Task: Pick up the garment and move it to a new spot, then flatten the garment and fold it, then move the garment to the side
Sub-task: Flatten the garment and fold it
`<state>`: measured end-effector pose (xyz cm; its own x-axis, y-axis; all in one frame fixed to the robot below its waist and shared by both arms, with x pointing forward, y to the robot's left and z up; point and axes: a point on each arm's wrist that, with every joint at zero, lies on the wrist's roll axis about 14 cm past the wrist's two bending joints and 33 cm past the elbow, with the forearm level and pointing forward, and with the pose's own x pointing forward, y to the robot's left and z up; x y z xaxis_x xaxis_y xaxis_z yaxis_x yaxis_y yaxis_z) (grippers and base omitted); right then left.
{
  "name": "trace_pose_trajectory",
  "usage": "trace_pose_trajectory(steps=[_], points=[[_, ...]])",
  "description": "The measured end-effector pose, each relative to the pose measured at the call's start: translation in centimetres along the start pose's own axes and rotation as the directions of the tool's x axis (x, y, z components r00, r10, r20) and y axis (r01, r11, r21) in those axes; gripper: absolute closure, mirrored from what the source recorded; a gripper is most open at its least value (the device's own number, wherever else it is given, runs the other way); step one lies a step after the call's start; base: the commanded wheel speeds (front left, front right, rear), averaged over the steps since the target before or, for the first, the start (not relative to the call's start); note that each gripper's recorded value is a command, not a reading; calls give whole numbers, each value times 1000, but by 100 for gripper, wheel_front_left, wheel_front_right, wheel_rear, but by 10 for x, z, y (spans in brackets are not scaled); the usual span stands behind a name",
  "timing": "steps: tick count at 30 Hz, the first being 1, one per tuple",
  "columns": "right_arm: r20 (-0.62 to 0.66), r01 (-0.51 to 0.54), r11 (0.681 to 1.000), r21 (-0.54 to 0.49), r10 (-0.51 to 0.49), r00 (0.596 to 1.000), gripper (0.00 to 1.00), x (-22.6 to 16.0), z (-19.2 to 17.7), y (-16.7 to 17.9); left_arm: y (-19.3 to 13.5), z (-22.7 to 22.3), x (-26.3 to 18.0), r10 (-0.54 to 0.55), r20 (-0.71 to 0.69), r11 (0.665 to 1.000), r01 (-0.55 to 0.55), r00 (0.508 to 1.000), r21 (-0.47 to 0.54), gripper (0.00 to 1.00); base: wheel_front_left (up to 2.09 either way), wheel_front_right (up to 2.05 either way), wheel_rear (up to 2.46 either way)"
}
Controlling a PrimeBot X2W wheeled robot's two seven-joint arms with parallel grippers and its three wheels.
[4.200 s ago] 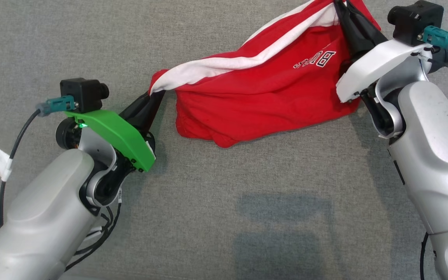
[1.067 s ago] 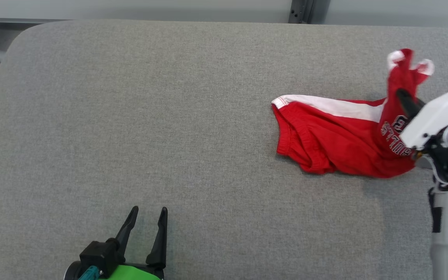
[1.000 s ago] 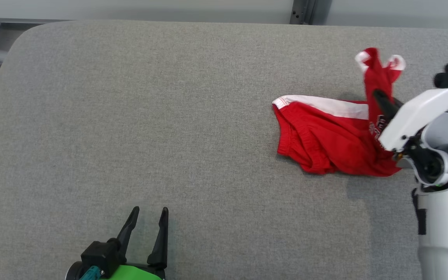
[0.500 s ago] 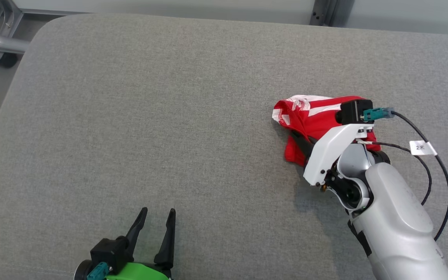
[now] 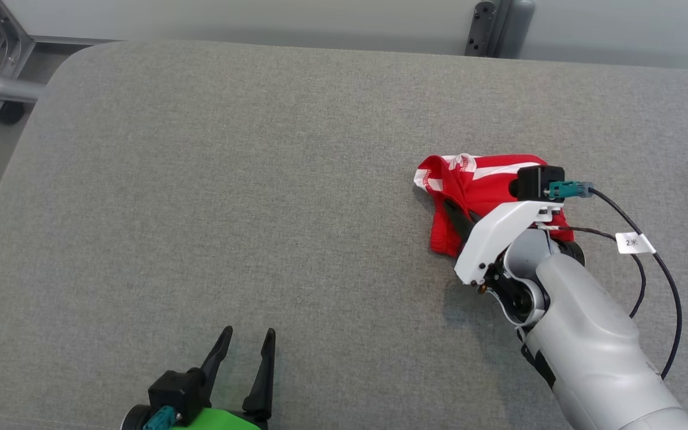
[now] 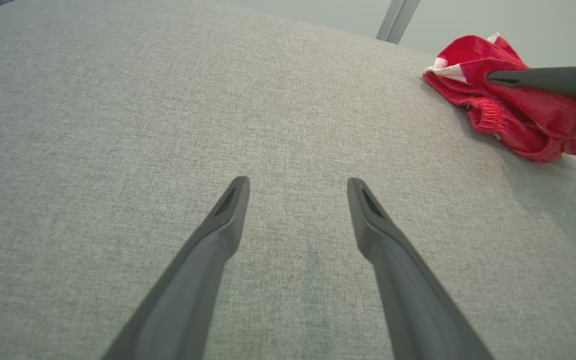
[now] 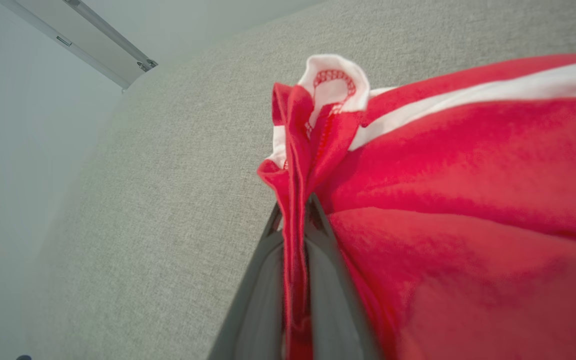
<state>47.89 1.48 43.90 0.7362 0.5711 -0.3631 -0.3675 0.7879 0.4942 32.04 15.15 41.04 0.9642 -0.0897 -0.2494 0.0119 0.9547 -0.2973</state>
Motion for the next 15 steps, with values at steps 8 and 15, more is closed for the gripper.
trace_pose_trajectory(steps=[8, 15], points=[[103, -85, 996, -36, 88, 991, 0, -10, 6, 36, -6, -8, -12, -6, -11, 1000, 6, 1000, -4, 0, 0, 0, 0], [382, 1, 983, -186, 71, 922, 0, -65, 42, 22, -1, -17, -41, 49, -6, 999, -49, 999, -16, 0, 0, 0, 0]])
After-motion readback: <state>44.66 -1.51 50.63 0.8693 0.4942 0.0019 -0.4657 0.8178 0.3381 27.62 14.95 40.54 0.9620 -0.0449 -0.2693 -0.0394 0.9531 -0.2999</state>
